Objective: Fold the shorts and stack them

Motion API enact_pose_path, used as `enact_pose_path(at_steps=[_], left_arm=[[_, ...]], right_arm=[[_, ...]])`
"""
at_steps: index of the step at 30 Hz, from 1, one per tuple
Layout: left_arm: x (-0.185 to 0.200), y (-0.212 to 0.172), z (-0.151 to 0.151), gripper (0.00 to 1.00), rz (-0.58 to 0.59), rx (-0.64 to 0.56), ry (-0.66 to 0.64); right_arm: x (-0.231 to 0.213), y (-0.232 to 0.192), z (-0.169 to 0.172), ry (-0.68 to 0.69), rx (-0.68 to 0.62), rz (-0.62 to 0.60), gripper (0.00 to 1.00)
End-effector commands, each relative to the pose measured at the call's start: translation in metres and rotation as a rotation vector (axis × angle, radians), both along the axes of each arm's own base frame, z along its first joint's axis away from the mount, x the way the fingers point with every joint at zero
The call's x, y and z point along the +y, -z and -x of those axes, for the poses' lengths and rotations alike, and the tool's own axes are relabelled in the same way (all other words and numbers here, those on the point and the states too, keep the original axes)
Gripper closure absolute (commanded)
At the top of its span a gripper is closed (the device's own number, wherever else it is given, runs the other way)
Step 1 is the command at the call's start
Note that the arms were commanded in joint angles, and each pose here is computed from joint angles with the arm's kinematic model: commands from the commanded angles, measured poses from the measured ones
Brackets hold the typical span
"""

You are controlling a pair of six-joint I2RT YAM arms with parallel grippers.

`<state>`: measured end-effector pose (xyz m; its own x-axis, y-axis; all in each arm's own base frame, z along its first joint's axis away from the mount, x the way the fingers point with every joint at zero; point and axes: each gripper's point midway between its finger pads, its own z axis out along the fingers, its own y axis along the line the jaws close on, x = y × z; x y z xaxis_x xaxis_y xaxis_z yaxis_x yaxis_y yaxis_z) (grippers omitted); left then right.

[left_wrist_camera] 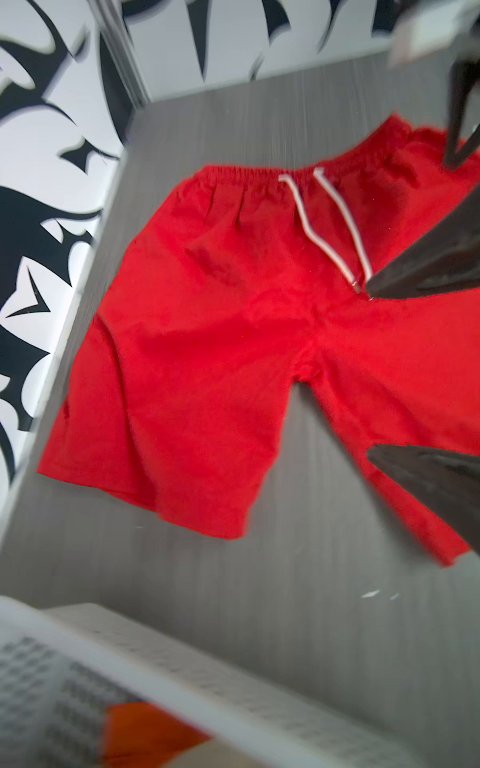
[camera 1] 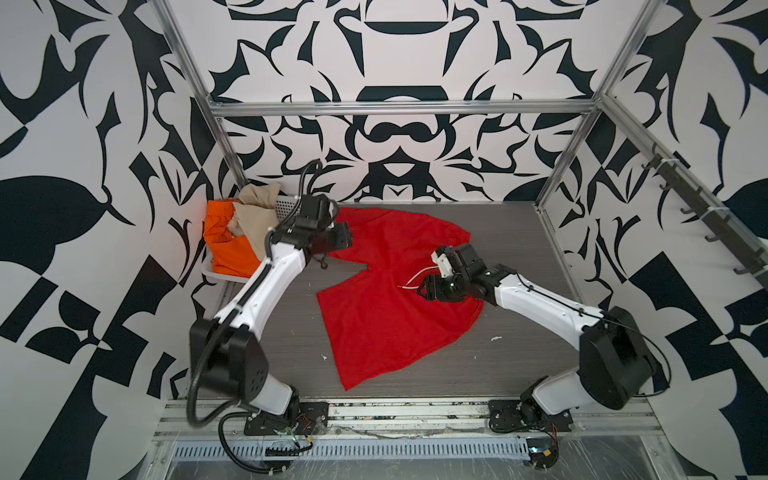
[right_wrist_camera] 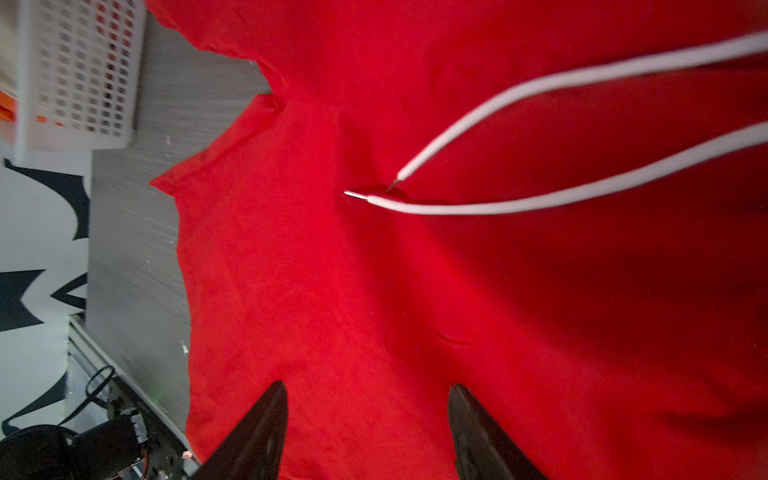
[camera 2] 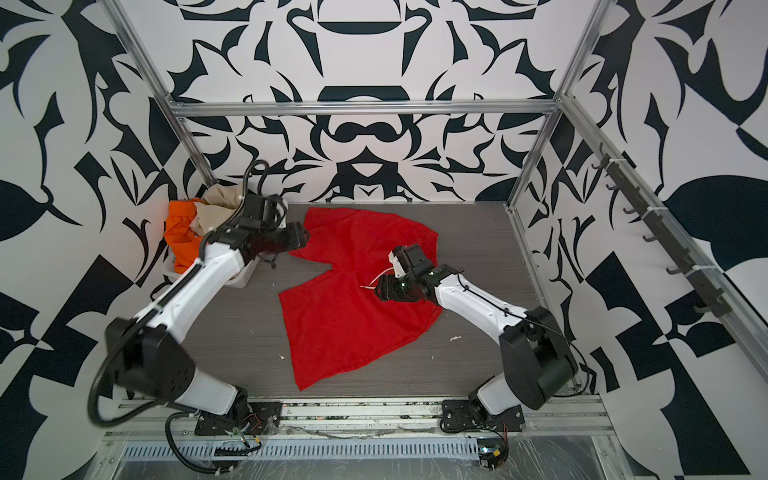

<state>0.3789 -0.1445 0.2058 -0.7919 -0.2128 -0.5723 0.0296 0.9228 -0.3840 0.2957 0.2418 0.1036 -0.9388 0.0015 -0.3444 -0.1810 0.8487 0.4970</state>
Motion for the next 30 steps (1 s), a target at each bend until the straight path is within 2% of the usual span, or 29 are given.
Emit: enact_pose_path(at_steps=[1, 4, 9, 14, 18, 21, 24, 27, 30], left_arm=[[0.000, 0.082, 0.043, 0.42, 0.055, 0.215, -0.089], [0.002, 0.112, 0.058, 0.43, 0.076, 0.256, -0.126], [0.011, 0.153, 0.059, 0.44, -0.011, 0.336, -0.145], [0.026, 0.187, 0.046, 0.47, -0.076, 0.428, -0.226], [0.032, 0.202, 0.025, 0.47, -0.114, 0.463, -0.222], [0.038, 0.206, 0.000, 0.47, -0.118, 0.452, -0.214], [0.041, 0.202, -0.028, 0.47, -0.119, 0.426, -0.193], [0.035, 0.173, -0.045, 0.47, -0.112, 0.384, -0.163], [0.026, 0.133, -0.039, 0.46, -0.073, 0.315, -0.150]], right_arm=[[0.003, 0.006, 0.000, -0.010, 0.000, -0.013, 0.35], [-0.009, 0.025, 0.004, 0.011, 0.032, 0.029, 0.35], [-0.037, 0.055, 0.020, 0.066, 0.096, 0.099, 0.35], [-0.061, 0.080, 0.044, 0.104, 0.150, 0.172, 0.35], [-0.068, 0.091, 0.069, 0.150, 0.196, 0.147, 0.35], [-0.058, 0.090, 0.080, 0.161, 0.189, 0.098, 0.35], [-0.037, 0.074, 0.077, 0.144, 0.161, 0.021, 0.35], [-0.031, 0.031, 0.058, 0.137, 0.057, -0.015, 0.33], [-0.056, -0.007, 0.038, 0.170, -0.008, -0.001, 0.31]])
